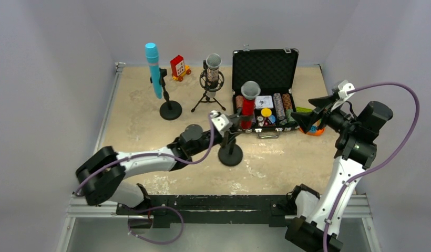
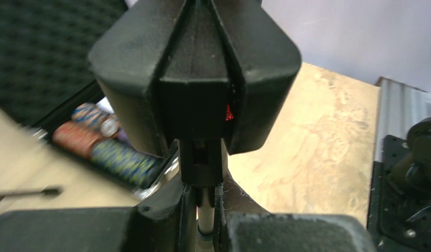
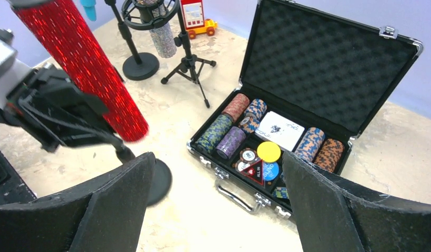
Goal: Attach the microphones to the stand
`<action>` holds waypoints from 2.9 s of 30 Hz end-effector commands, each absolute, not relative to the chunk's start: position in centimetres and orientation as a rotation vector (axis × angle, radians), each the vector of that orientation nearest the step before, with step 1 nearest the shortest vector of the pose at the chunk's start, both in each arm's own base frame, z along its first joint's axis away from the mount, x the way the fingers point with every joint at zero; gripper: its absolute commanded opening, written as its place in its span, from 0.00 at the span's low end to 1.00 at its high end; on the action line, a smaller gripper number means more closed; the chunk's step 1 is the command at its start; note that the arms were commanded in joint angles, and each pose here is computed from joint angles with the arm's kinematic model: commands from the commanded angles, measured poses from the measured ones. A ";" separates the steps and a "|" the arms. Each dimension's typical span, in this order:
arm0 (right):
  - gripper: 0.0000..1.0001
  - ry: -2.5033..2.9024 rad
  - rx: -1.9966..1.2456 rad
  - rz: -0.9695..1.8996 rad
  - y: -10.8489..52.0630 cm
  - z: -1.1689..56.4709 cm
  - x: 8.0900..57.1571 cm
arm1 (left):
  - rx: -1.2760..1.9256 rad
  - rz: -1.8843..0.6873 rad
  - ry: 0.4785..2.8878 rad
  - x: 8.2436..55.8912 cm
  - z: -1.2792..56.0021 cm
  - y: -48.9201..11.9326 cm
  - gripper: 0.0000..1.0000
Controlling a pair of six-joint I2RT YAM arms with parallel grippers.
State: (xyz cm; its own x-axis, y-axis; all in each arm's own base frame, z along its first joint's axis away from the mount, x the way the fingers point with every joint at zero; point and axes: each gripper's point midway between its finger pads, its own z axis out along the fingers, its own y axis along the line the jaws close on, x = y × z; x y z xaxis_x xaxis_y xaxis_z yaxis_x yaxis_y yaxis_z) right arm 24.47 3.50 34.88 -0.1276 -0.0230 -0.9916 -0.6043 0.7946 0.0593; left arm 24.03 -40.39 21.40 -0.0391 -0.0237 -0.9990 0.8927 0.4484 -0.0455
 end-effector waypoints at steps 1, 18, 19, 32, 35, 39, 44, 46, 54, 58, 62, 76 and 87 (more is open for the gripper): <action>0.95 1.601 -0.552 0.553 4.0 35.4 24.1 | 0.637 -0.781 1.379 25.3 24.2 -33.1 0.00; 0.96 1.602 -0.583 0.663 4.4 32.8 24.4 | 0.068 -0.174 1.384 29.9 28.7 -8.8 0.00; 0.96 1.604 -0.582 0.666 4.4 32.6 24.4 | 0.047 -0.164 1.378 30.0 29.1 -8.1 0.00; 0.96 1.609 -0.583 0.686 4.6 31.6 24.2 | -0.130 -0.057 1.325 31.2 32.7 -1.5 0.00; 0.96 1.607 -0.588 0.686 4.6 31.6 24.2 | -0.192 -0.051 1.318 32.2 33.1 0.2 0.00; 0.96 1.607 -0.589 0.689 4.6 31.6 24.2 | -0.205 -0.021 1.322 34.5 33.6 1.4 0.00; 0.97 1.609 -0.589 0.693 4.6 31.5 24.2 | -0.204 0.077 1.315 37.4 34.0 3.5 0.00; 0.97 1.608 -0.589 0.694 4.7 31.4 24.1 | -0.213 0.098 1.308 38.4 34.0 4.5 0.00; 0.97 1.605 -0.593 0.705 4.7 31.4 24.1 | -0.200 0.124 1.305 42.6 32.8 6.8 0.00; 0.97 1.609 -0.588 0.704 4.7 31.3 24.2 | -0.193 0.126 1.327 44.1 31.1 7.3 0.00; 0.97 1.611 -0.588 0.702 4.6 31.2 24.3 | -0.194 0.139 1.341 44.2 29.2 7.4 0.00; 0.97 1.611 -0.595 0.707 4.6 31.2 24.2 | -0.292 0.138 1.407 40.2 26.2 7.7 0.80; 0.98 1.621 -0.618 0.647 4.5 32.0 23.9 | -0.581 -0.003 1.589 30.3 26.4 6.3 0.99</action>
State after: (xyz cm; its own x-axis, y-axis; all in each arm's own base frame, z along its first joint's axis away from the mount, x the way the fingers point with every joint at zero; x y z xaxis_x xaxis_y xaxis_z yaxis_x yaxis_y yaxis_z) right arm 24.29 4.35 30.46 -0.1833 0.0071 -0.9830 -0.6973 0.7039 0.1351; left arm 33.70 7.47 28.74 0.1458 -0.2008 -0.9687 -0.3235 0.9157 -0.2385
